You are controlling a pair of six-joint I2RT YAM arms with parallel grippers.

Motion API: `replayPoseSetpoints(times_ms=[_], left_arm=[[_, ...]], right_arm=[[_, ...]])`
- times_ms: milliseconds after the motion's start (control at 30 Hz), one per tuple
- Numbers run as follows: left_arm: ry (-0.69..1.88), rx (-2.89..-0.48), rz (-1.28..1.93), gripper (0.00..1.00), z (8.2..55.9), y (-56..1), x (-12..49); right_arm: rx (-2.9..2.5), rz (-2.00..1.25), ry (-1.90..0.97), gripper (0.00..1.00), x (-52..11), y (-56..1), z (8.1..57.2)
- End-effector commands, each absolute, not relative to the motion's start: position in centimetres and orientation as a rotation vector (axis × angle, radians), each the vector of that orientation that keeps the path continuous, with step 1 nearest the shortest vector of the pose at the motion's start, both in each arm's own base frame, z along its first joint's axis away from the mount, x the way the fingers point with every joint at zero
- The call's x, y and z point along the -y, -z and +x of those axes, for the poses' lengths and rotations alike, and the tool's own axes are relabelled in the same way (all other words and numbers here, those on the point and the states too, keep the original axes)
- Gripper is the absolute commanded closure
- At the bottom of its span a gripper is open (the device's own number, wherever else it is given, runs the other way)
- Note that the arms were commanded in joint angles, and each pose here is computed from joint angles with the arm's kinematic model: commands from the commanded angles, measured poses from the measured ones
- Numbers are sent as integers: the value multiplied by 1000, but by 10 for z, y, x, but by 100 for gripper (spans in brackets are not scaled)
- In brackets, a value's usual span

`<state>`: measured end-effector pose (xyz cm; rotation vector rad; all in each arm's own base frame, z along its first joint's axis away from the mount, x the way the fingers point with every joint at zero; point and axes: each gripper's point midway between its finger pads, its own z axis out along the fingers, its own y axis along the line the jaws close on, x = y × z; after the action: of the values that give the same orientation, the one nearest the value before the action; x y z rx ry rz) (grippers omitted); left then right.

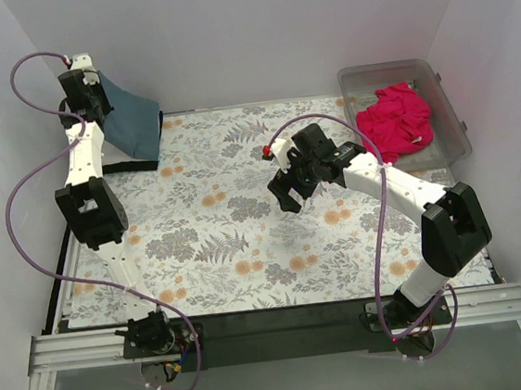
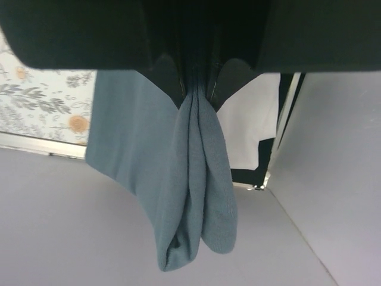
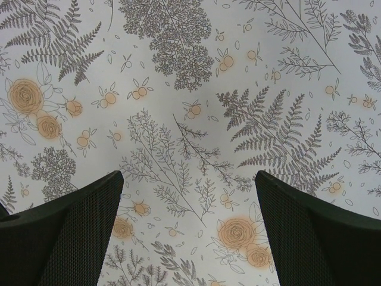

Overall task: Fold and stack the t-shirts
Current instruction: Neatly place the folded tshirt to the corner

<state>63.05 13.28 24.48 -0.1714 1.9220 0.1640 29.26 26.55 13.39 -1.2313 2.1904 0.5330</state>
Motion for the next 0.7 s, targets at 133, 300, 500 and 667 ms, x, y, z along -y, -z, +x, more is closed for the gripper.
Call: replayPoseSetpoints(times_ms=[133,300,500,667], left_arm=[[-247,-1875,-81,100,645,-242,-169],[-260,-1854,-55,100,651,-235,-197],[-392,-1808,-21,77,661,-237,-224],[-498,-1730,-40,38,651,-277,-255]], right_arm=[[-2176,-1220,-556,2,-270,-144,298],[-2183,-1227,-553,2,-270,-140,298],[-2190,-1231,-559,2,-272,-139,299],[-2169,-1225,-559,2,-272,-147,298]])
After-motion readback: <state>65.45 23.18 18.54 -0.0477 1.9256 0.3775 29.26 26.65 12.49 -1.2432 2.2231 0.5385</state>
